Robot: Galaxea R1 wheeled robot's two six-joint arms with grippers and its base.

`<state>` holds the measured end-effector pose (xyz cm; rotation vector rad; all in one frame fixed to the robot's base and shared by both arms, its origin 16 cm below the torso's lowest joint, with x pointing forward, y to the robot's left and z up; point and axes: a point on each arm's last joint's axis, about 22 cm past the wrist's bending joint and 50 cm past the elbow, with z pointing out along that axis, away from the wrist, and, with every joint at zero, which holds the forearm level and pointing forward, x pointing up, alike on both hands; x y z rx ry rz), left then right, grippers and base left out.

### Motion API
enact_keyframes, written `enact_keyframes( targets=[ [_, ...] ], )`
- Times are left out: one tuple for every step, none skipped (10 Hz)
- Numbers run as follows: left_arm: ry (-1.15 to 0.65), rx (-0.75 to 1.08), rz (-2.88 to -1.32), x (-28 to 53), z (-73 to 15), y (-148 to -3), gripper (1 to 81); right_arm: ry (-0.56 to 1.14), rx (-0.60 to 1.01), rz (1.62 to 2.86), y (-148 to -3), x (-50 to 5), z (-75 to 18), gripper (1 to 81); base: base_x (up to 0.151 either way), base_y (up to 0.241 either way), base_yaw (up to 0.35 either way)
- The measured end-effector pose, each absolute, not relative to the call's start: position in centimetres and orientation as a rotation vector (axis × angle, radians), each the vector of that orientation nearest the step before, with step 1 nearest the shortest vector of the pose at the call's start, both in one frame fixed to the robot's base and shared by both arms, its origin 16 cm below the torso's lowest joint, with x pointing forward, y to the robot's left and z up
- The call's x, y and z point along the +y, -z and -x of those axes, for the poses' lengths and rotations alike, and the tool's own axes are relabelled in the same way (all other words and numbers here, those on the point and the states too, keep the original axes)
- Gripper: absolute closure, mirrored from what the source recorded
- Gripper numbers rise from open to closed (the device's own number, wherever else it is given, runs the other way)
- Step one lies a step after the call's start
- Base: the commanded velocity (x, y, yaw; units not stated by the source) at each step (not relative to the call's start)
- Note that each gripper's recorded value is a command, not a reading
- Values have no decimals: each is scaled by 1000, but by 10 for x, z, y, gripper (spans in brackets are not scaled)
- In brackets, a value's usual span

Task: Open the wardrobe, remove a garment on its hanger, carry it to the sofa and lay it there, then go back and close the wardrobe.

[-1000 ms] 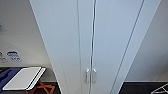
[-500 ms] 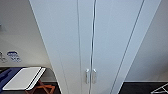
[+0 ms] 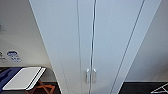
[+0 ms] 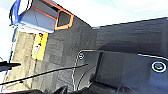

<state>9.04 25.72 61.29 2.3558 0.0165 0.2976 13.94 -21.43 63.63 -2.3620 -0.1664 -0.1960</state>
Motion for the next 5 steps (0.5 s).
enact_keyframes(
  targets=[
    [-316, -13, -2344, 259, -98, -623, 10, 215, -182, 2340, -647, -209, -147, 10, 0, 0, 0],
    [-335, -57, -2319, 253, -103, -635, 10, 243, -206, 2321, -658, -205, -157, 10, 0, 0, 0],
    [-359, -101, -2292, 248, -110, -649, 10, 272, -229, 2303, -669, -201, -168, 10, 0, 0, 0],
    [-399, -144, -2275, 250, -125, -662, 10, 298, -247, 2290, -679, -200, -179, 10, 0, 0, 0],
    [-437, -178, -2274, 257, -141, -670, 10, 318, -261, 2280, -687, -199, -187, 10, 0, 0, 0]
  ],
)
